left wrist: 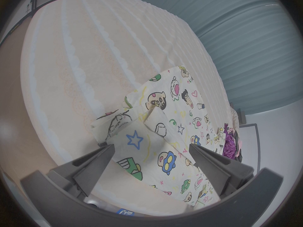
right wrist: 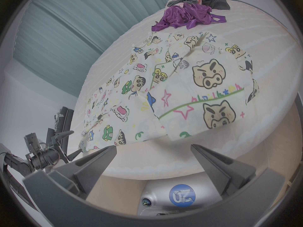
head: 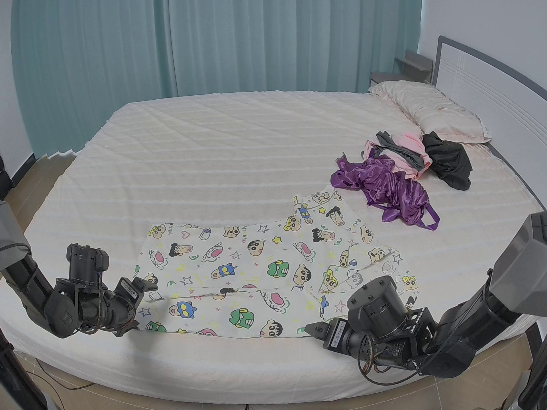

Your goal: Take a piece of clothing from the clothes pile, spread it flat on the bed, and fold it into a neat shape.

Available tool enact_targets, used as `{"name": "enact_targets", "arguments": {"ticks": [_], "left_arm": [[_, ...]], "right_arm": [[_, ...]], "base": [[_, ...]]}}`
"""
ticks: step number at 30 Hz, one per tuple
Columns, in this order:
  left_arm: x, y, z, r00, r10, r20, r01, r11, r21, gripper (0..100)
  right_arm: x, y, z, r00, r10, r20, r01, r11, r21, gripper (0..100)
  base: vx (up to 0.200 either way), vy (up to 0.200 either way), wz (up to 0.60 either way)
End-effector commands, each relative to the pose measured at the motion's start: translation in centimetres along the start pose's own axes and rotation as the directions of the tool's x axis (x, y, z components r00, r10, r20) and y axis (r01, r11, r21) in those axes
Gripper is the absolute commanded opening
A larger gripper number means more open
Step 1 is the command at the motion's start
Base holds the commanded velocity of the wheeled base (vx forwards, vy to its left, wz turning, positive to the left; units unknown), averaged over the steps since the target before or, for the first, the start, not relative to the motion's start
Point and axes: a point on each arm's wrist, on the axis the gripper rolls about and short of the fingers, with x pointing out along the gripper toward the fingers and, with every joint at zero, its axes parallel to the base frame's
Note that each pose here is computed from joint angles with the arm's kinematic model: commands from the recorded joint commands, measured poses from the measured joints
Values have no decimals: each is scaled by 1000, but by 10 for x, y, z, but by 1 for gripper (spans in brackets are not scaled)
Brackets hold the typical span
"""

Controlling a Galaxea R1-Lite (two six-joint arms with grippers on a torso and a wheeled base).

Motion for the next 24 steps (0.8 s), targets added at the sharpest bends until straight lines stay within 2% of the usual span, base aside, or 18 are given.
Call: {"name": "enact_targets", "arguments": {"ticks": [1,4,8,12,20,24], "left_arm": [[-5,-3,1,1000,-21,10,21,1000,6,100],[-9,-5,2,999,-37,19,36,999,35,100],[-20,-15,4,995,-94,35,93,995,40,100],[-12,-32,-11,992,-125,-3,125,991,44,100],[31,-51,-46,998,-53,-15,54,991,124,100],[43,-56,-59,999,-34,-6,34,987,159,100]], "right_arm": [[3,-5,-4,1000,-22,-16,21,1000,-14,100],[0,-5,-4,1000,-14,-12,14,999,-31,100],[-15,1,4,999,36,20,-36,999,-20,100],[-23,-2,5,998,60,12,-60,998,-16,100],[-24,-21,11,996,63,61,-62,998,-16,100],[-24,-34,18,995,38,92,-41,999,27,100]], "base": [[0,0,0],[0,0,0],[0,0,0],[0,0,0],[0,0,0],[0,0,0]]}}
